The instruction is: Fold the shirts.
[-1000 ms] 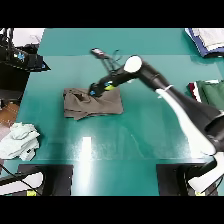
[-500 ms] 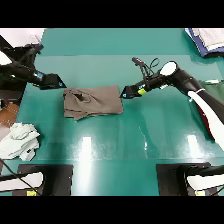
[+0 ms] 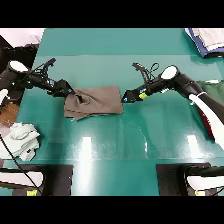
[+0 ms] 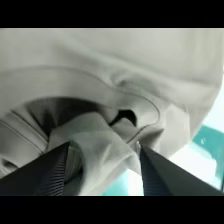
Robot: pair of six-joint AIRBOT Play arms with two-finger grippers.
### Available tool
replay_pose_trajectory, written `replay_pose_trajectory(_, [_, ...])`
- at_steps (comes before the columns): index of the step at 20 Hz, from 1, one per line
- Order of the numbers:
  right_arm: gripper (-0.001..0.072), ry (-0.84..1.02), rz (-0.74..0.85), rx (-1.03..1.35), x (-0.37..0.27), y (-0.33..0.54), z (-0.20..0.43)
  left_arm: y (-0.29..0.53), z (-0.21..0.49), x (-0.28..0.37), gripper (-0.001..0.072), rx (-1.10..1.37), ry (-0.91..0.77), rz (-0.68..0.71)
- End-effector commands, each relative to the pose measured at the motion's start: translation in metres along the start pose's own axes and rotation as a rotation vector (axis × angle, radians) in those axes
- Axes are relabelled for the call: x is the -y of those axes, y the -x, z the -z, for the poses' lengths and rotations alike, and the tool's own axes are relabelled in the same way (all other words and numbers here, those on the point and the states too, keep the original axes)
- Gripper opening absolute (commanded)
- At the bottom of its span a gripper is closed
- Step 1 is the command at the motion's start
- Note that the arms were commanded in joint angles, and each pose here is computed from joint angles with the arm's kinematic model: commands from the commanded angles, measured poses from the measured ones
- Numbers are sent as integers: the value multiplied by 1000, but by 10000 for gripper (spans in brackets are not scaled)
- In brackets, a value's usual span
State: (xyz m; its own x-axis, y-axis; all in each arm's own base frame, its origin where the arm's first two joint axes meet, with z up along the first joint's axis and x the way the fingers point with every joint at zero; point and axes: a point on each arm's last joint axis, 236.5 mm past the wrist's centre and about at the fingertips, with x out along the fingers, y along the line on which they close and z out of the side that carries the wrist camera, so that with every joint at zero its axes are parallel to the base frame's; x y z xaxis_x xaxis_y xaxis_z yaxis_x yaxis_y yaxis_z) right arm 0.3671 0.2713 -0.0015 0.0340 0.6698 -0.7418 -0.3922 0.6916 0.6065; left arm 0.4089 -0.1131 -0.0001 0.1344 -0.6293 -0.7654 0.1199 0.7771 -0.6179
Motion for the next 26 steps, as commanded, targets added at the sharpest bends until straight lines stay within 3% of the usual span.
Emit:
replay_pose_trajectory(1, [571, -1, -1, -3, 0, 0, 1, -1, 23, -3, 496, -102, -6, -4])
replay_pose_trajectory(2, [570, -1, -2, -5, -1, 0, 1, -1, 25, -8, 496, -108, -10, -23])
replay_pose_trajectory(3, [570, -1, -2, -6, -1, 0, 2, 0, 25, -11, 408, -109, -13, -35])
replay_pose_trajectory(4, [570, -1, -3, -7, -1, 0, 2, 0, 25, -11, 156, -107, -24, -37])
replay_pose_trajectory(5, [570, -1, -5, -13, -1, 0, 3, 0, 25, -11, 27, -107, -39, -35])
replay_pose_trajectory(9, [570, 3, -11, -20, -5, 7, 6, 16, 57, 1, 20, -227, -90, -30])
replay_pose_trajectory(14, [570, 17, 12, 76, -5, 35, -12, 48, 122, -5, 35, -451, -155, -154])
replay_pose_trajectory(16, [571, 9, 15, 88, -5, 38, -14, 44, 136, -9, 545, -492, -97, -156])
replay_pose_trajectory(20, [591, -43, 10, 68, -1, 36, -10, 37, 115, -17, 548, -392, -100, -199])
replay_pose_trajectory(21, [628, -75, 9, 58, 3, 31, -9, 37, 98, -14, 547, -320, -114, -202])
replay_pose_trajectory(25, [673, -241, -60, 24, 32, 0, -9, 43, 54, 31, 525, -123, -140, -92])
replay_pose_trajectory(26, [672, -287, -91, 23, 37, -11, -11, 43, 52, 37, 316, -111, -141, -69])
